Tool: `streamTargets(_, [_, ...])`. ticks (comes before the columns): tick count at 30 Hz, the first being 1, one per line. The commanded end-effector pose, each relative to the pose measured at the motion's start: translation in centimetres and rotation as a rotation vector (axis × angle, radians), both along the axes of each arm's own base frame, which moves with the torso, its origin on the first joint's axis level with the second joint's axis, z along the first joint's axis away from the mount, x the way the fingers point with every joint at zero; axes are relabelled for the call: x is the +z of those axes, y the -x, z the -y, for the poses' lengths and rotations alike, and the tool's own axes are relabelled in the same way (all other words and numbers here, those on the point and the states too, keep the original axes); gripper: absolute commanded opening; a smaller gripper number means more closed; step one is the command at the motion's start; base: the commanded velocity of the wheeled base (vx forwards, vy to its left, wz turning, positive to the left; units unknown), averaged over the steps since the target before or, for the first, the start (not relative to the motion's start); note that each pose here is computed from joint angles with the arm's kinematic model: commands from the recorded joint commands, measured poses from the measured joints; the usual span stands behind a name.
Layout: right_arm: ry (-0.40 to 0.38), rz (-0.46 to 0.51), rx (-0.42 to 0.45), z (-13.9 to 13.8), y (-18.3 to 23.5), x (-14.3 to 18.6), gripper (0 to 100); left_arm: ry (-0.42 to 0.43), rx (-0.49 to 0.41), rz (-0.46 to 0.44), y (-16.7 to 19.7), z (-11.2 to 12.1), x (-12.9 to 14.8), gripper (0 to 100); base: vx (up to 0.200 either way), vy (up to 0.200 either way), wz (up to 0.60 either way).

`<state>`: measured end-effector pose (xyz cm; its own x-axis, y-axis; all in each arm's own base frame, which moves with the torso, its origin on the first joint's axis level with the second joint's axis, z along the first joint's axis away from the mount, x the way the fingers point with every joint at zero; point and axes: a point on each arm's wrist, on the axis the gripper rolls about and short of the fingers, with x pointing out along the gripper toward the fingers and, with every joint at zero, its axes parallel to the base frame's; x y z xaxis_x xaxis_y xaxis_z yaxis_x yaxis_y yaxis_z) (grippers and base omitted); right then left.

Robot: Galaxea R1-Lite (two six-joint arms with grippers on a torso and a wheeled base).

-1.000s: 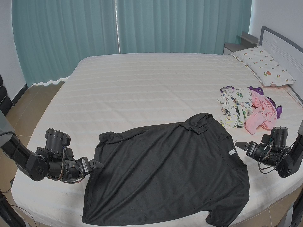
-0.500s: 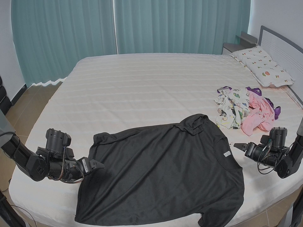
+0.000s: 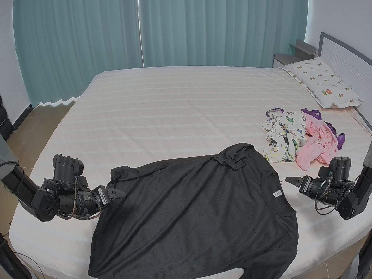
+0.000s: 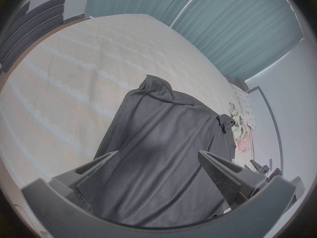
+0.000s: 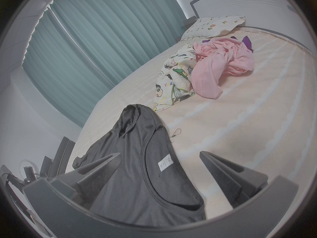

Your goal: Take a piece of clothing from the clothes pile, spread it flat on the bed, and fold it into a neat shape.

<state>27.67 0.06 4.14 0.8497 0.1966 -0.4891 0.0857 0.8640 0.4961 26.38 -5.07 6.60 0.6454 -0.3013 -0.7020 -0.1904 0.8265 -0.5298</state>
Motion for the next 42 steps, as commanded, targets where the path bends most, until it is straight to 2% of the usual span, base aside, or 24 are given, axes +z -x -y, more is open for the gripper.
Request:
streamTargets(1, [0.000, -0.001, 0.006, -0.2, 0.0, 0.0, 100, -0.001, 0.003, -0.013, 0.0, 0.0, -0.4, 100, 0.000, 0.000, 0.00])
streamTargets(3, [-0.008, -0.002, 0.022, -0.7, 0.0, 0.0, 100, -0.002, 0.002, -0.016, 0.0, 0.0, -0.5, 100, 0.000, 0.000, 0.00])
streamTargets(7, [-0.066, 0.011, 0.069, -3.4, -0.8, 0.4, 100, -0.001, 0.003, -0.015, -0.1, 0.0, -0.5, 100, 0.000, 0.000, 0.00])
streamTargets(14, [-0.164, 0.037, -0.039, -5.3, -5.1, -0.4, 100, 0.000, 0.002, -0.018, -0.1, 0.0, -0.5, 100, 0.000, 0.000, 0.00])
streamTargets(18, [-0.219, 0.054, -0.027, -7.2, -7.2, -0.5, 100, 0.002, 0.003, -0.013, -0.1, 0.0, -0.4, 100, 0.000, 0.000, 0.00])
streamTargets(21, [-0.222, 0.031, -0.007, -8.5, -8.2, -0.9, 100, 0.002, 0.003, -0.010, 0.0, 0.0, -0.3, 100, 0.000, 0.000, 0.00])
streamTargets(23, [-0.226, -0.016, 0.024, -10.8, -9.7, -1.8, 100, 0.002, 0.001, -0.013, 0.1, 0.0, -0.3, 100, 0.000, 0.000, 0.00])
streamTargets(26, [-0.217, -0.035, 0.016, -12.4, -11.1, -2.5, 100, 0.002, -0.001, -0.017, 0.2, 0.0, -0.4, 100, 0.000, 0.000, 0.00])
streamTargets(27, [-0.192, -0.059, -0.003, -13.3, -12.0, -3.3, 100, 0.001, 0.001, -0.019, 0.3, 0.0, -0.4, 100, 0.000, 0.000, 0.00])
streamTargets(32, [-0.162, -0.076, -0.033, -14.0, -13.2, -5.4, 100, 0.012, 0.013, -0.024, 0.3, 0.0, -0.4, 100, 0.000, 0.000, 0.00])
streamTargets(42, [-0.184, -0.011, -0.029, -14.6, -15.3, -4.8, 100, 0.011, 0.013, -0.035, 0.2, 0.1, -0.7, 100, 0.000, 0.000, 0.00])
